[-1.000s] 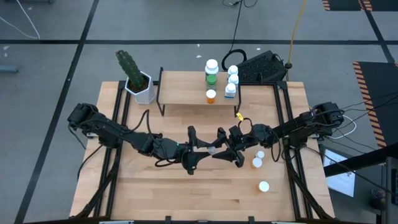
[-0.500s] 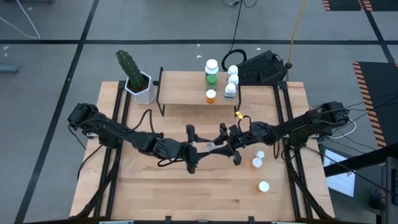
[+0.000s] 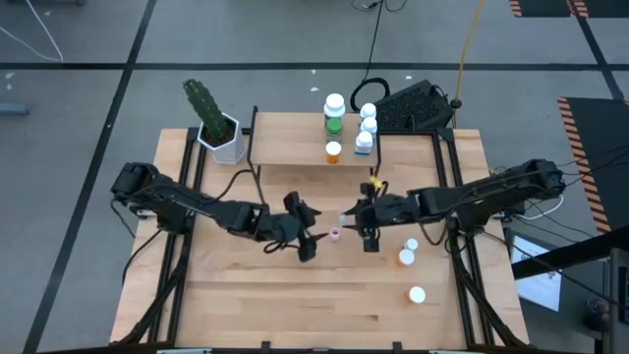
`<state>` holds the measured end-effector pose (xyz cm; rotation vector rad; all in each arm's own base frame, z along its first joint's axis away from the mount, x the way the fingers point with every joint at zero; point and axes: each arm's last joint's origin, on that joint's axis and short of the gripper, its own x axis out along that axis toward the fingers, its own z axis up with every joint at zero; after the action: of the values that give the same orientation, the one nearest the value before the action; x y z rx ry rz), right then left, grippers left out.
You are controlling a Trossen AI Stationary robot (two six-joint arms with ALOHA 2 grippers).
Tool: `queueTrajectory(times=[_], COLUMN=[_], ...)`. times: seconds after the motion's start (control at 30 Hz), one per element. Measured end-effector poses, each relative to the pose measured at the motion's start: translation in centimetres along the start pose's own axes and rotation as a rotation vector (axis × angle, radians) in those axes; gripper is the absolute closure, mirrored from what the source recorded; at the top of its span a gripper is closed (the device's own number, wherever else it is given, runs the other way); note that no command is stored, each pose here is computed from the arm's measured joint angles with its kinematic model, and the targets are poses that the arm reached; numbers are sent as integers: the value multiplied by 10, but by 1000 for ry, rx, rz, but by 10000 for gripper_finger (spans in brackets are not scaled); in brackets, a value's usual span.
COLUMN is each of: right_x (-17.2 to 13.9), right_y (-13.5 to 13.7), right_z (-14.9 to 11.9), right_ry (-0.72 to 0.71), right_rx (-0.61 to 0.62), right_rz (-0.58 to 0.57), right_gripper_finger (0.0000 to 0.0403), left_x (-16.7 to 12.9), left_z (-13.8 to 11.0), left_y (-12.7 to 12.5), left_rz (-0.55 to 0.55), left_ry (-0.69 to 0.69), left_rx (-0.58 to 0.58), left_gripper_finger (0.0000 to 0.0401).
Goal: Pick and place medicine bottles onto shelf by color
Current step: Close the lid on the transparent capsule bottle
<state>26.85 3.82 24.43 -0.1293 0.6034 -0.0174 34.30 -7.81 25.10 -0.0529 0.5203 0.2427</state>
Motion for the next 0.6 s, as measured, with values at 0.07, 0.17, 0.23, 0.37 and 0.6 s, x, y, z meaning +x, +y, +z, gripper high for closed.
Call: queueTrajectory(times=[0.07, 0.17, 0.23, 0.37, 0.6], right_x=[6, 21, 32, 48, 45], right_y=[6, 15, 20, 30, 25], right_z=[0, 3, 1, 1, 10], right_ry=[68, 154, 222, 278, 353], right_rx=[-53, -97, -127, -226, -328], right_rz=[16, 35, 44, -17, -57], right_gripper_finger=[277, 277, 277, 277, 277], left_x=[11, 25, 34, 42, 42], left_z=[-3, -9, -14, -22, -27], left_y=[3, 0, -5, -12, -10], left_rz=[-27, -78, -111, -130, -116], left_ry=[11, 25, 13, 18, 80], left_rx=[-37, 1, 54, 98, 93], left_gripper_finger=[98, 101, 107, 124, 150])
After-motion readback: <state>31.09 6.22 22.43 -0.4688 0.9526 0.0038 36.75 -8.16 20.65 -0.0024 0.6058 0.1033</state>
